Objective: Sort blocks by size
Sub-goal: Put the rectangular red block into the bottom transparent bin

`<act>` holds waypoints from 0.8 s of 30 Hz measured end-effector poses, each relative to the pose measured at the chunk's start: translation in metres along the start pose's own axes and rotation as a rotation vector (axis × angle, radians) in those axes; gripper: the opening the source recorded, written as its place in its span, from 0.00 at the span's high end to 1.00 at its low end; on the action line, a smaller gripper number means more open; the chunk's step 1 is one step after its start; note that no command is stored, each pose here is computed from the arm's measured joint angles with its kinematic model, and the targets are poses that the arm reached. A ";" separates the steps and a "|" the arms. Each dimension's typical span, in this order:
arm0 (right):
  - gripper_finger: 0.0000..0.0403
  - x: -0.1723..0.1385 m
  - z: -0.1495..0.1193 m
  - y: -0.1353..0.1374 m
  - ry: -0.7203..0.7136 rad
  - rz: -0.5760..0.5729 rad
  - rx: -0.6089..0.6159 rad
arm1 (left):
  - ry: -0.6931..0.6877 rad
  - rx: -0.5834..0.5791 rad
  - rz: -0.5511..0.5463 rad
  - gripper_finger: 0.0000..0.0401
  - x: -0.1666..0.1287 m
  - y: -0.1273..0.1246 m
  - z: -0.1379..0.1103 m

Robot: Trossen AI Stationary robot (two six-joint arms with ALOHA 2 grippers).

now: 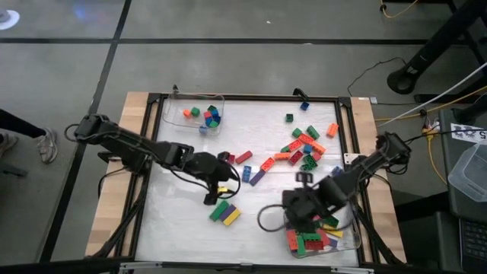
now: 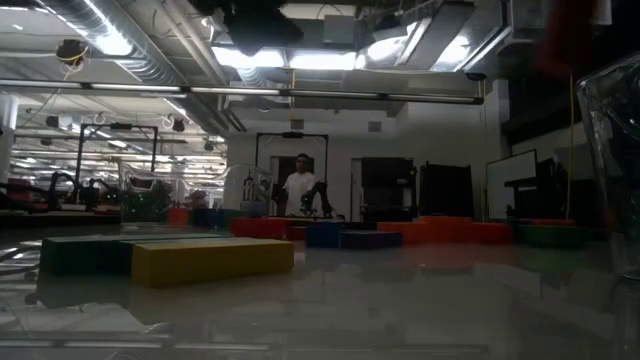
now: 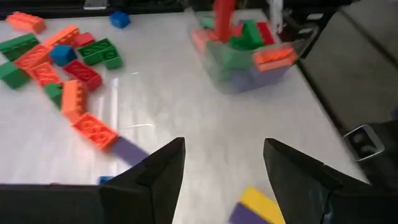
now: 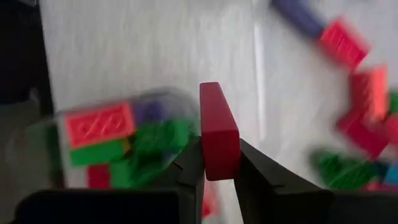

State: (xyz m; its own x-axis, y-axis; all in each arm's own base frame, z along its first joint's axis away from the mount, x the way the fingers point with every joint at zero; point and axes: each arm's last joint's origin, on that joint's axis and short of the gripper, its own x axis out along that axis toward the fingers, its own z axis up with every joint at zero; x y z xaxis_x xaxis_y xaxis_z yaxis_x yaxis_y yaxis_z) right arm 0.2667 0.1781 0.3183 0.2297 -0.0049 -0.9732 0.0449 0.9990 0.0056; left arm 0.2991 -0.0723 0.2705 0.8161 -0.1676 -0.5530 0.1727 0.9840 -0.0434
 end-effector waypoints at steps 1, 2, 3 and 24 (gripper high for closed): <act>0.83 -0.001 -0.005 0.004 0.020 0.004 0.022 | 0.005 0.003 0.008 0.48 0.000 0.003 0.000; 0.83 -0.002 -0.010 0.008 0.039 0.009 0.043 | 0.014 0.011 0.016 0.48 0.000 0.006 -0.001; 0.83 -0.003 -0.014 0.013 0.053 0.017 0.068 | 0.022 0.018 0.025 0.48 0.000 0.009 -0.002; 0.73 -0.012 -0.056 0.057 0.053 0.040 0.444 | 0.176 0.060 0.203 0.48 0.007 0.072 -0.050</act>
State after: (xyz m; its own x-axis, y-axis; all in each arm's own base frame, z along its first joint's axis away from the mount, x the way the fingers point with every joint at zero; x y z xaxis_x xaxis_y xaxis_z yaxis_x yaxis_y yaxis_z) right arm 0.2120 0.2371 0.3178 0.1907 0.0474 -0.9805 0.4529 0.8819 0.1307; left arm 0.2894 0.0006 0.2222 0.7302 0.0514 -0.6813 0.0519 0.9901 0.1303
